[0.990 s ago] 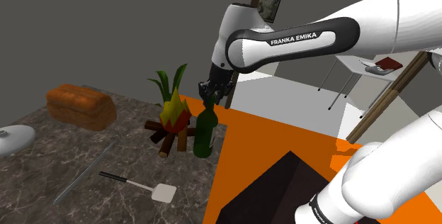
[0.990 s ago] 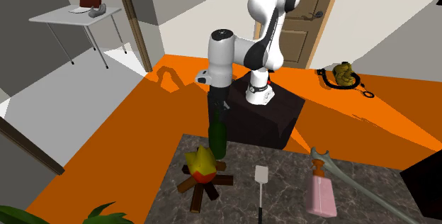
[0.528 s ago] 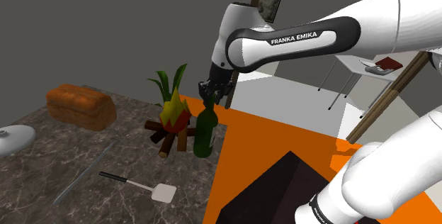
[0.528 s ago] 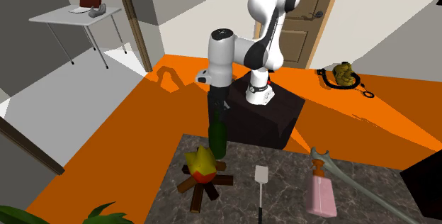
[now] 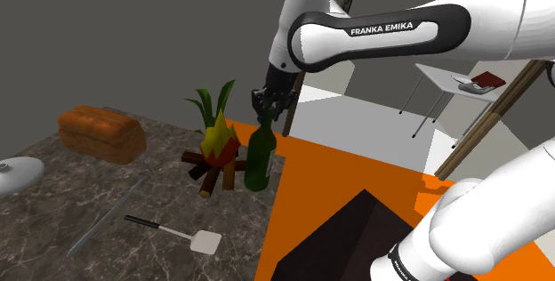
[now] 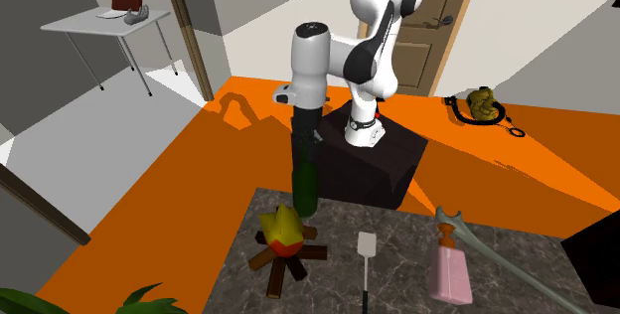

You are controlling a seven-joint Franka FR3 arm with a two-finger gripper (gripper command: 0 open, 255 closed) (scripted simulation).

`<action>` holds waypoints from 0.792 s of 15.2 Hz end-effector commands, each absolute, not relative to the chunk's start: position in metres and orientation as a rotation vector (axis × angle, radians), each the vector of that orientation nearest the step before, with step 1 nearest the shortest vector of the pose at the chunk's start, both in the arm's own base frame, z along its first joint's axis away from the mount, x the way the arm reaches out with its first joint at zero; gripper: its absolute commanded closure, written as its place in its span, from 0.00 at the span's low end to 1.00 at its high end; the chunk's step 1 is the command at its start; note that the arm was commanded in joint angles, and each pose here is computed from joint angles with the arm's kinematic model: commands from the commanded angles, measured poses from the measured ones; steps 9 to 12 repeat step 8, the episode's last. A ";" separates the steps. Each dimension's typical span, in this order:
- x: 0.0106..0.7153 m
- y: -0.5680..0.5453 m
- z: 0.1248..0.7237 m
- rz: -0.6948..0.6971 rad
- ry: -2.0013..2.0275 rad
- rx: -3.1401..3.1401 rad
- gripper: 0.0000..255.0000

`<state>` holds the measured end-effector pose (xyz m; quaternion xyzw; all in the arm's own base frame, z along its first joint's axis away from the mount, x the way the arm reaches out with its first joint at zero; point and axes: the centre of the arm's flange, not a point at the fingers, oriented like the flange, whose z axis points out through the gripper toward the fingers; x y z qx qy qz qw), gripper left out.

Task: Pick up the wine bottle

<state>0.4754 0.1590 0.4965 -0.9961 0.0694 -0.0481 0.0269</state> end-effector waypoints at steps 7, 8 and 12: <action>0.476 0.160 0.535 -0.149 0.214 -3.077 1.00; 0.476 0.160 0.535 -0.149 0.214 -3.077 1.00; 0.476 0.160 0.535 -0.149 0.214 -3.077 1.00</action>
